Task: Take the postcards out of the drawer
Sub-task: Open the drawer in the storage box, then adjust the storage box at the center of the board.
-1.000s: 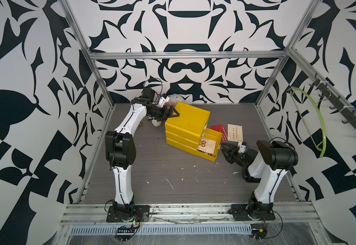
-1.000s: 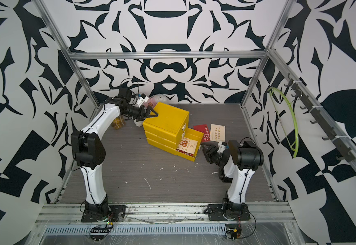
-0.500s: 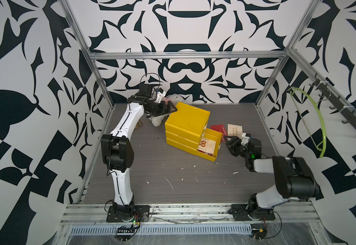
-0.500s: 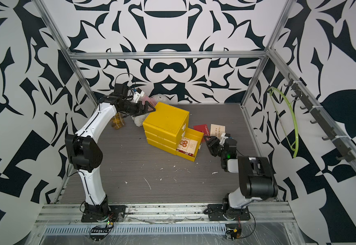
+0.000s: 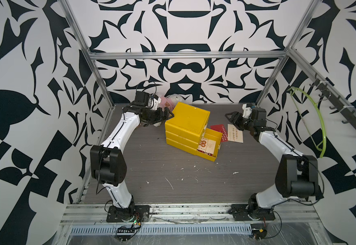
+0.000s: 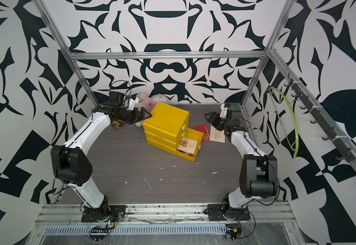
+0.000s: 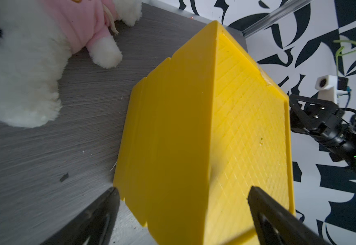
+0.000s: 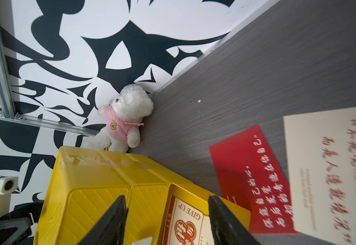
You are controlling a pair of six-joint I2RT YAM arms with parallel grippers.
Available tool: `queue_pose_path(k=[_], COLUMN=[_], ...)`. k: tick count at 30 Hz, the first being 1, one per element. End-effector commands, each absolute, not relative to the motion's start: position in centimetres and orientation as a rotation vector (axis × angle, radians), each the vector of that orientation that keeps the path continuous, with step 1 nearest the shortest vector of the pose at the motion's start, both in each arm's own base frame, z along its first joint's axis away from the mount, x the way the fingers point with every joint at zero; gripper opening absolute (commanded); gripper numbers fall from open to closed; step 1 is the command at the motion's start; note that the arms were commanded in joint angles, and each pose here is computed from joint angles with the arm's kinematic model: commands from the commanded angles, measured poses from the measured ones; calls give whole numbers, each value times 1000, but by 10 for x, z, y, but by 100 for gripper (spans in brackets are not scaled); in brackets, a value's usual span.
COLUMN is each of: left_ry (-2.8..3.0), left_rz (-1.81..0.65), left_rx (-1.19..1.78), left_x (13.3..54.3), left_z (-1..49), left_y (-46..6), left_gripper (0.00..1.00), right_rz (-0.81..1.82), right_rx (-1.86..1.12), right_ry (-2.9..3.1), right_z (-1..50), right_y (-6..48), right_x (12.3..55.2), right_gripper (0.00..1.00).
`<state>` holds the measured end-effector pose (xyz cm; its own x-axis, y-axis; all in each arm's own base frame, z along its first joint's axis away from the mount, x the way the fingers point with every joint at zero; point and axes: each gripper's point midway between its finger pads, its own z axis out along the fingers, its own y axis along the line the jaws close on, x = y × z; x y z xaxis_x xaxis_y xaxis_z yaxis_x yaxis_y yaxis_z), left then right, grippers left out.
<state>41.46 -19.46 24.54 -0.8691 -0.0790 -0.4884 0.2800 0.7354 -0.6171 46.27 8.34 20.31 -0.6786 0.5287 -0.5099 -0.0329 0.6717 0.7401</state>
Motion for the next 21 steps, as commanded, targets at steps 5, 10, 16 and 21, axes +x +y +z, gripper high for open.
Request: queue_pose_path(k=[5,10,16,21], left_ry=[2260,2216,2256,2276], left_rz=[-1072,-1233,-1334,-1266], left_rx=[63,32,-17,-16], left_x=[384,361,359,368], left_z=[293,288,248,234], left_y=[-204,-240,-269,-267], left_gripper=[100,99,100,100], right_rz=[1152,1313,1389,1410], right_rx=[86,50,17,-17], right_ry=[2056,1958,1967,1986], right_z=[250,268,265,263], right_y=[163,187,216,234], right_x=[495,509,505,489], right_gripper=[65,65,65,65])
